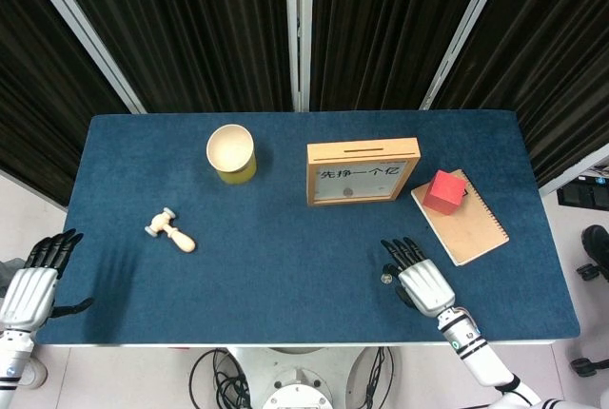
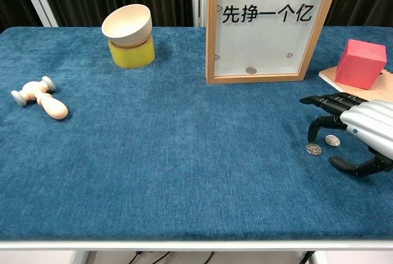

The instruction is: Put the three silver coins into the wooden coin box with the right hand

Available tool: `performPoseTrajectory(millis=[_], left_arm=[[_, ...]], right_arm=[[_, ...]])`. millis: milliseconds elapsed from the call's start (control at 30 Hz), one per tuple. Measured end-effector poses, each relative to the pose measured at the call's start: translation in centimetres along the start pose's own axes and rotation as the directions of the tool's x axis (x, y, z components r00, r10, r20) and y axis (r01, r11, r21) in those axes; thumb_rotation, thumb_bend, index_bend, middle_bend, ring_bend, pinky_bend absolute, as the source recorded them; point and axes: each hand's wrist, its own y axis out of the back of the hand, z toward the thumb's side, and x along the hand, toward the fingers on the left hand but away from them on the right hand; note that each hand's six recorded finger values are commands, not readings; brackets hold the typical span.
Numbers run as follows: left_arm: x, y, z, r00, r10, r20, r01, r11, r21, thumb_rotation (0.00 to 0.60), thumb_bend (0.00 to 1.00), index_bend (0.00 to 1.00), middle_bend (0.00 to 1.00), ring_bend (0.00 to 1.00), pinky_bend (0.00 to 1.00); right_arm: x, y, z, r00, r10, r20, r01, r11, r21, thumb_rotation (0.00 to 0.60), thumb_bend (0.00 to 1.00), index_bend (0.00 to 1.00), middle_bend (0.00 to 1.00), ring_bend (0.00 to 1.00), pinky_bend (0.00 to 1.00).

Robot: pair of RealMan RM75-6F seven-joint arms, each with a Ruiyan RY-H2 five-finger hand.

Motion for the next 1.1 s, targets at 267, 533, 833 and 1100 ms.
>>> performPoseTrajectory(millis=[267, 533, 833, 1100], left_arm=[[0.07, 0.07, -0.06, 1.000, 0.002, 0.000, -0.002, 1.000, -0.003, 0.600, 0.00, 0.02, 0.00, 0.00, 0.00], [0.11, 0.27, -0.22, 1.000, 0.010, -0.003, -0.010, 1.000, -0.010, 0.600, 0.00, 0.02, 0.00, 0.00, 0.00], [0.21, 0.22, -0.45, 1.000, 0.008, -0.004, -0.009, 1.000, -0.015, 0.600, 0.00, 0.02, 0.00, 0.00, 0.00], [0.39, 0.04, -0.54, 1.000, 0.003, 0.002, -0.003, 1.000, -0.017, 0.600, 0.00, 0.02, 0.00, 0.00, 0.00]], right_arm=[[-0.17, -0.07, 0.23, 1.000, 0.005, -0.001, -0.005, 1.000, -0.011, 0.600, 0.35, 0.38, 0.02, 0.00, 0.00], [-0.38, -0.23, 0.54, 1.000, 0.017, -0.005, -0.018, 1.000, -0.007, 0.600, 0.35, 0.40, 0.02, 0.00, 0.00], [-0.39, -0.42, 0.46, 1.000, 0.024, 0.005, -0.024, 1.000, 0.001, 0.600, 0.36, 0.45, 0.02, 0.00, 0.00], [-0.58, -0.52, 0.32, 1.000, 0.011, 0.015, -0.012, 1.000, 0.014, 0.600, 0.37, 0.52, 0.03, 0.00, 0.00]])
